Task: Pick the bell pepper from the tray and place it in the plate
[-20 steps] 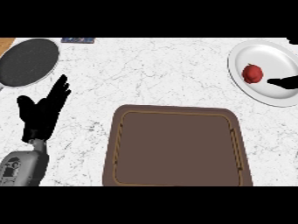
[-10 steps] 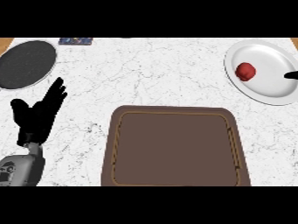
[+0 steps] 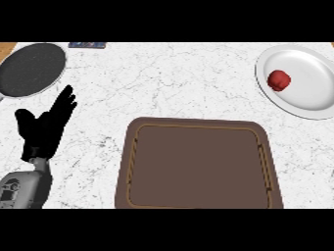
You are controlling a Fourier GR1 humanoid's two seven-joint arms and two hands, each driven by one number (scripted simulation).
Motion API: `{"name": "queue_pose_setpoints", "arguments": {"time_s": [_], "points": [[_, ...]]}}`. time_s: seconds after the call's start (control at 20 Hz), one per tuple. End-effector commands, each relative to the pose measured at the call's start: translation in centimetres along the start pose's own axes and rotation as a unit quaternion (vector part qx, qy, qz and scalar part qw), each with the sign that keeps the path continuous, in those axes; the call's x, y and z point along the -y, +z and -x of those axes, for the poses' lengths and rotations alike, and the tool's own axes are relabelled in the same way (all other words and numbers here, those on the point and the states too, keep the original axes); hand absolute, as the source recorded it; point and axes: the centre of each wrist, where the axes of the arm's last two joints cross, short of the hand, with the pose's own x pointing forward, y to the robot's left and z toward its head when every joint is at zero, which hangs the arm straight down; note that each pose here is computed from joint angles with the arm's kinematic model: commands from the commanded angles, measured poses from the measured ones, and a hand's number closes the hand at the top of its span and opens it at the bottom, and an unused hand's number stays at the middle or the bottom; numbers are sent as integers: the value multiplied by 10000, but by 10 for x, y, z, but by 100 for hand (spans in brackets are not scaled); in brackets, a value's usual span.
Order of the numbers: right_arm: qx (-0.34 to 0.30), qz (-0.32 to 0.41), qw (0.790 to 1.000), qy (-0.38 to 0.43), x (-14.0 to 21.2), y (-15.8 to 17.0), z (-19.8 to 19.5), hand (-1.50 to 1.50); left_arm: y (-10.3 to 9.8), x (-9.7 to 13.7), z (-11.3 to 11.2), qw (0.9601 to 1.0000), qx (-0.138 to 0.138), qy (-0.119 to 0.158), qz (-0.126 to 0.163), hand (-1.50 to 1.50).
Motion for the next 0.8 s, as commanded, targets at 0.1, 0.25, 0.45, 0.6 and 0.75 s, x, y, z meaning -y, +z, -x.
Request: {"name": "queue_pose_setpoints", "arguments": {"time_s": [0.1,0.25,0.45,0.6,0.75], "points": [[243,-91,9996,-63,28,18,-6,-150,-13,1,-3,10000,63,-32,36,0],[166,78,9998,-22,39,30,-5,-150,-4,7,-9,9999,48,-3,99,0],[109,112,9999,27,35,32,2,-150,-1,3,2,9999,70,-98,39,0],[92,150,9997,151,48,43,-2,-150,-2,9,-3,9998,39,19,168,0],[-89,229,9993,295,54,57,5,-150,3,-6,0,9999,66,-28,84,0]]}}
